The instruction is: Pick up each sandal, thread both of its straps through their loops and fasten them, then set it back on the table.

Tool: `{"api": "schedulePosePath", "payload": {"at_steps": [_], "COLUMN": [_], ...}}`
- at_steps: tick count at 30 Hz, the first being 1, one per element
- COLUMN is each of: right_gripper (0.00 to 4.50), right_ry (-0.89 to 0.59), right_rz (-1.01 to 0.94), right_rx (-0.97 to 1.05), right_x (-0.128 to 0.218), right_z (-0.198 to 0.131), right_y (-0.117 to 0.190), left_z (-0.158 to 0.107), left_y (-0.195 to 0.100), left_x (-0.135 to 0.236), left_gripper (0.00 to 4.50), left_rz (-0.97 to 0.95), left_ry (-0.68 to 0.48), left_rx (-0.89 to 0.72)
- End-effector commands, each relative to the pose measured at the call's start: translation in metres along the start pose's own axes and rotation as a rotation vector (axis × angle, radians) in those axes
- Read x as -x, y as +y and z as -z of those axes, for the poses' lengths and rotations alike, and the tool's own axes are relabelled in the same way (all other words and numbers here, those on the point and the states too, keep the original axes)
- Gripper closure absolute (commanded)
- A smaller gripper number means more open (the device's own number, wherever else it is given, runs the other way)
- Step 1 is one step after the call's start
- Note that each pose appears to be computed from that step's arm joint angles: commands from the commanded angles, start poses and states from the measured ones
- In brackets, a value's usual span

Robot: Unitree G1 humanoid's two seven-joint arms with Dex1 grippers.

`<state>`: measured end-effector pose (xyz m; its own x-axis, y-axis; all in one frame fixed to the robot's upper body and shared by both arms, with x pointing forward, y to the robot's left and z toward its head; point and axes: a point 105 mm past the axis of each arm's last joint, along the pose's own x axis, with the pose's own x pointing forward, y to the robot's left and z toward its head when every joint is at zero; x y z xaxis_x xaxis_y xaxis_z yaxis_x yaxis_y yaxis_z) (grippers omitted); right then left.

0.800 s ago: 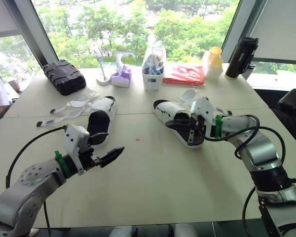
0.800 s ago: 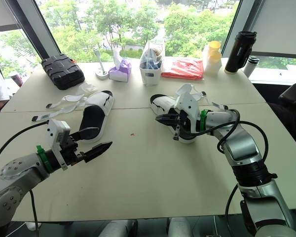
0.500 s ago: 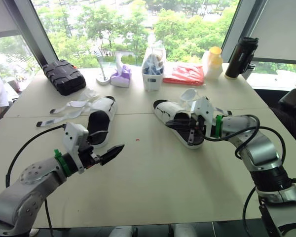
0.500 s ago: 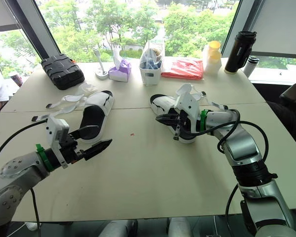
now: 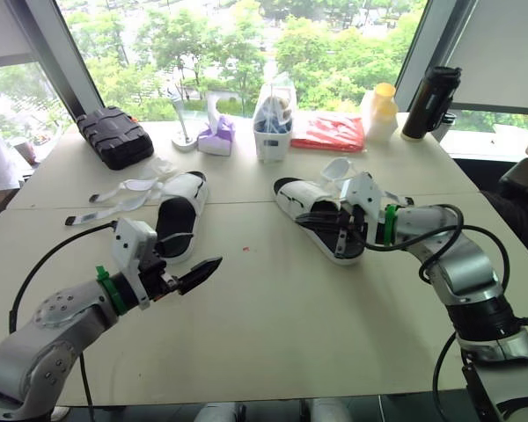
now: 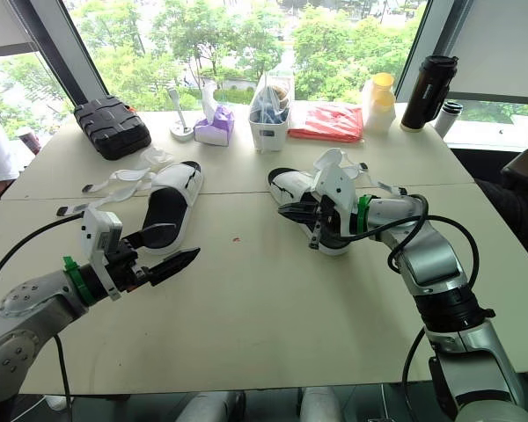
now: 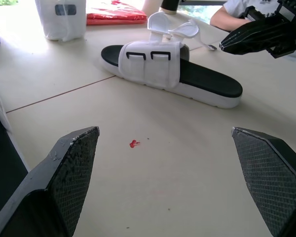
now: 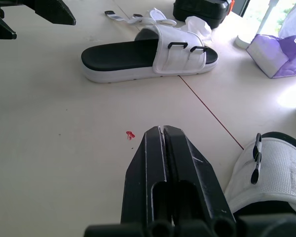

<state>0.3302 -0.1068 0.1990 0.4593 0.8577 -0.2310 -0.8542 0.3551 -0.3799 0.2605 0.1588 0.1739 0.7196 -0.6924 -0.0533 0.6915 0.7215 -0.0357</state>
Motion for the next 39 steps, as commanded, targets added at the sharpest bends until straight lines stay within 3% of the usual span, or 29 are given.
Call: {"api": "schedulePosePath", "payload": {"at_steps": [1, 7, 8, 10, 12, 17, 27, 39], "right_gripper": [4.5, 4.5, 4.25, 3.64, 2.74, 0.15, 0.07, 0.07], "right_ry": [-0.048, -0.045, -0.027, 0.016, 0.047, 0.122, 0.282, 0.331], "right_rz": [0.012, 0.041, 0.057, 0.109, 0.156, 0.283, 0.314, 0.309], "right_rx": [0.052, 0.075, 0.09, 0.14, 0.203, 0.413, 0.804, 0.983], "right_x": [0.004, 0.003, 0.003, 0.002, 0.002, 0.004, -0.002, -0.052], "right_z": [-0.018, -0.018, -0.015, -0.007, -0.002, -0.001, 0.012, 0.031], "right_y": [-0.003, -0.007, -0.01, -0.019, -0.027, -0.052, -0.076, -0.092], "left_z": [-0.009, -0.009, -0.009, -0.009, -0.009, -0.009, -0.008, -0.008], "left_y": [-0.001, -0.001, -0.001, -0.001, -0.001, -0.002, -0.002, -0.002], "left_x": [0.003, 0.002, 0.002, 0.002, 0.002, 0.002, 0.002, 0.004], "left_gripper": [0.03, 0.03, 0.0, 0.0, 0.0, 0.0, 0.0, 0.0], "left_rz": [-0.003, -0.003, -0.003, -0.003, -0.002, -0.002, -0.007, -0.018], "left_ry": [-0.021, -0.024, -0.024, -0.024, -0.024, -0.022, -0.02, -0.017], "left_rx": [-0.036, -0.034, -0.034, -0.035, -0.035, -0.036, -0.04, -0.044]}}
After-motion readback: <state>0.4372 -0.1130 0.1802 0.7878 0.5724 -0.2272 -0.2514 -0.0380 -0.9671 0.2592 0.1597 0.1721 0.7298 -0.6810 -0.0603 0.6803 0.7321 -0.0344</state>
